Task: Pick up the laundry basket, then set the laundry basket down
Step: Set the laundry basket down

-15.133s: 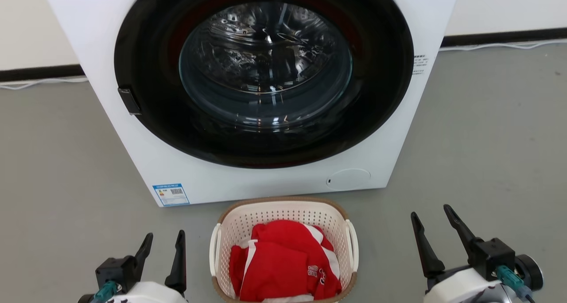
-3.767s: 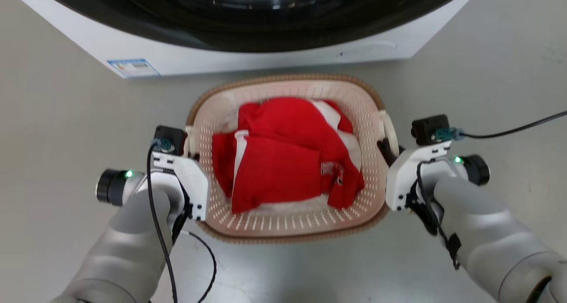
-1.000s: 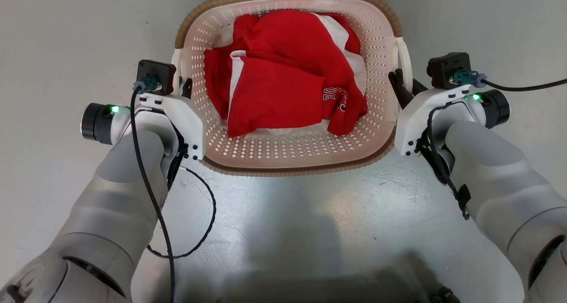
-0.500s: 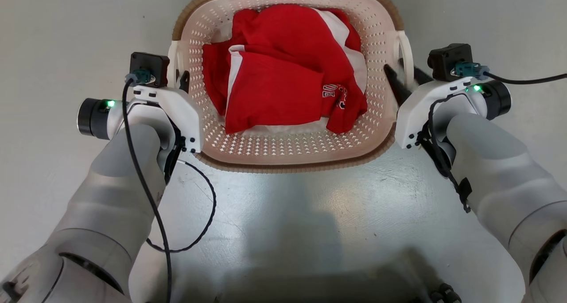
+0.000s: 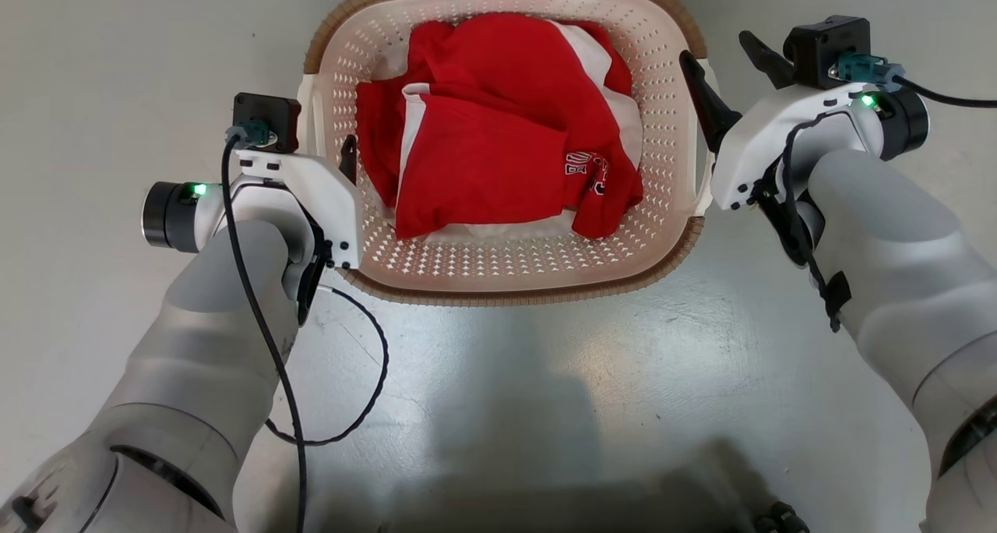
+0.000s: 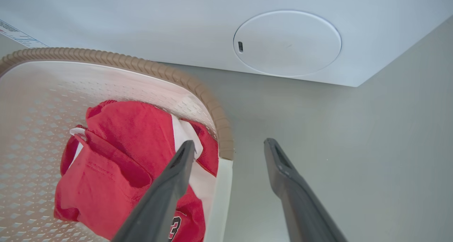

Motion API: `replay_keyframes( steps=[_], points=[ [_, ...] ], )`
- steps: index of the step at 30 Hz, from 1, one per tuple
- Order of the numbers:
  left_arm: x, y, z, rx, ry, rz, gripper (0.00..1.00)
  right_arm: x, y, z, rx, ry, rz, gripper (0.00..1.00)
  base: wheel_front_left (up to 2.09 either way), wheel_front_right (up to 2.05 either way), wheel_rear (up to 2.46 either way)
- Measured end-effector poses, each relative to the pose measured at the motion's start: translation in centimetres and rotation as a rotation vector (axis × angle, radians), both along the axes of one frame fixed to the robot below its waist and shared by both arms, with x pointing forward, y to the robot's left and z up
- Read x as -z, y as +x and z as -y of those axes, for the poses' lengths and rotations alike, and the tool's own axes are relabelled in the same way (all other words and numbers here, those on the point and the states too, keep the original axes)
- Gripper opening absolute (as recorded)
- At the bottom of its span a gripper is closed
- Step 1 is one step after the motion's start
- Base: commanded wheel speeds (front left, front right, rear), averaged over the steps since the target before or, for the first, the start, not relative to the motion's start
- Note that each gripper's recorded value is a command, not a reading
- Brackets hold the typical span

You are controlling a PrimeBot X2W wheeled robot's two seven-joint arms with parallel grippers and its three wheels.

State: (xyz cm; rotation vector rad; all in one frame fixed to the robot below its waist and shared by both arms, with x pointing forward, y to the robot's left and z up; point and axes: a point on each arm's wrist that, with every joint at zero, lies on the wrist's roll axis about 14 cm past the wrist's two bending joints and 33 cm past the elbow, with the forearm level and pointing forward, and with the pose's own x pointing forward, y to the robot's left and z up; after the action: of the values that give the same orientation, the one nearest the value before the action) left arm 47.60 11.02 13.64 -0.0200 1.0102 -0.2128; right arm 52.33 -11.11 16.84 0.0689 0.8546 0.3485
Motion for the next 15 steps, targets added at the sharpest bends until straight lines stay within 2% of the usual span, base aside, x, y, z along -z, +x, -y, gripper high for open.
replay_keyframes(
  steps=[8,15],
  points=[
    [-1.9,0.7,-0.6,-0.011,0.014,0.040,1.00,-1.6,-0.8,0.6,0.019,-0.001,0.032,1.00,0.00,0.00,0.00],
    [-4.5,0.2,-1.0,-0.042,0.012,0.087,1.00,-4.7,-0.9,0.8,0.033,0.002,0.102,1.00,0.00,0.00,0.00]
  ],
)
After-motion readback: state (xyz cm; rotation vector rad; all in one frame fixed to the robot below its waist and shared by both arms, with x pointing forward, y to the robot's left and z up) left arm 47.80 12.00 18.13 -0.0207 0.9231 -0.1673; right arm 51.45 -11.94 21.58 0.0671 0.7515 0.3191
